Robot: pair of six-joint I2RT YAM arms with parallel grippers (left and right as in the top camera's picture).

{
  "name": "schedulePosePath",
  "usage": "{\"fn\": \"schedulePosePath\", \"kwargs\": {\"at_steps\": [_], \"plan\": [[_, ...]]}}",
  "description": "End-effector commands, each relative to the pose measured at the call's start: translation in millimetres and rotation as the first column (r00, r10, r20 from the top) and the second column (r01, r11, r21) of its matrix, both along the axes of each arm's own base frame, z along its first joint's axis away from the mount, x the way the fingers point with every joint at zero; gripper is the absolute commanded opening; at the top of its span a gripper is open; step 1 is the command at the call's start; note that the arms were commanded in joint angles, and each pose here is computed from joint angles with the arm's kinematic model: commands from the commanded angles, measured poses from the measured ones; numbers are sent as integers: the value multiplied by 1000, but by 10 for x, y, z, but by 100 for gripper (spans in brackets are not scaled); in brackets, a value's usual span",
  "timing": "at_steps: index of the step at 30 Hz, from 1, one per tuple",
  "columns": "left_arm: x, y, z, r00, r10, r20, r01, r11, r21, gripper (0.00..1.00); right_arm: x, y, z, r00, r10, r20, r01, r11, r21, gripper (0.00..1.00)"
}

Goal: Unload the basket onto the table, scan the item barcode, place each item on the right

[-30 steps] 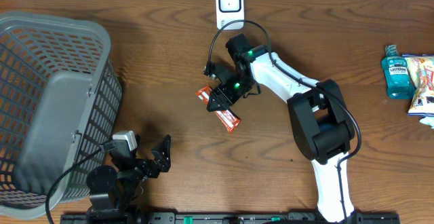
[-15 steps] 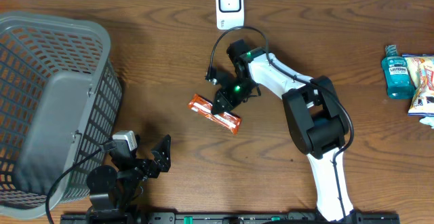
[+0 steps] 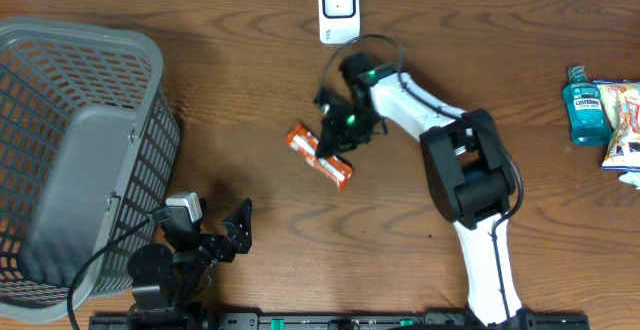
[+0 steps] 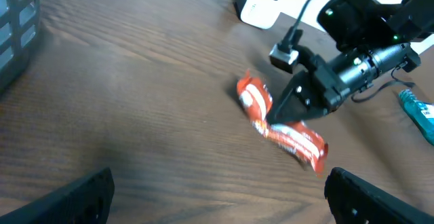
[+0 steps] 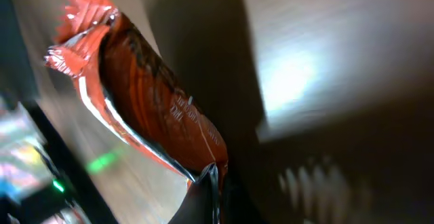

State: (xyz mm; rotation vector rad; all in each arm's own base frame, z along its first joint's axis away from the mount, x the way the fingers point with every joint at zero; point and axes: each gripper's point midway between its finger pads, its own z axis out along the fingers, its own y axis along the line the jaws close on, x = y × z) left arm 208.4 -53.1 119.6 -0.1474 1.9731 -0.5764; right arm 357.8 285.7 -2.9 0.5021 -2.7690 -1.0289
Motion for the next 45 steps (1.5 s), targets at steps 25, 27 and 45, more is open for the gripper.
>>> {"fn": "schedulePosePath", "kwargs": {"at_steps": [25, 27, 45], "plan": [[-23, -11, -101, 1000, -10, -30, 10, 1000, 1, 99, 104, -519, 1185, 966, -221, 136, 231, 971, -61, 10], [-23, -11, -101, 1000, -10, -30, 10, 1000, 1, 99, 174, -594, 1038, 954, -223, 201, 257, 953, -162, 76], [-23, -11, -101, 1000, -10, -30, 10, 1000, 1, 99, -63, -165, -280, 995, -26, 99, 51, 966, -255, 99]]}}
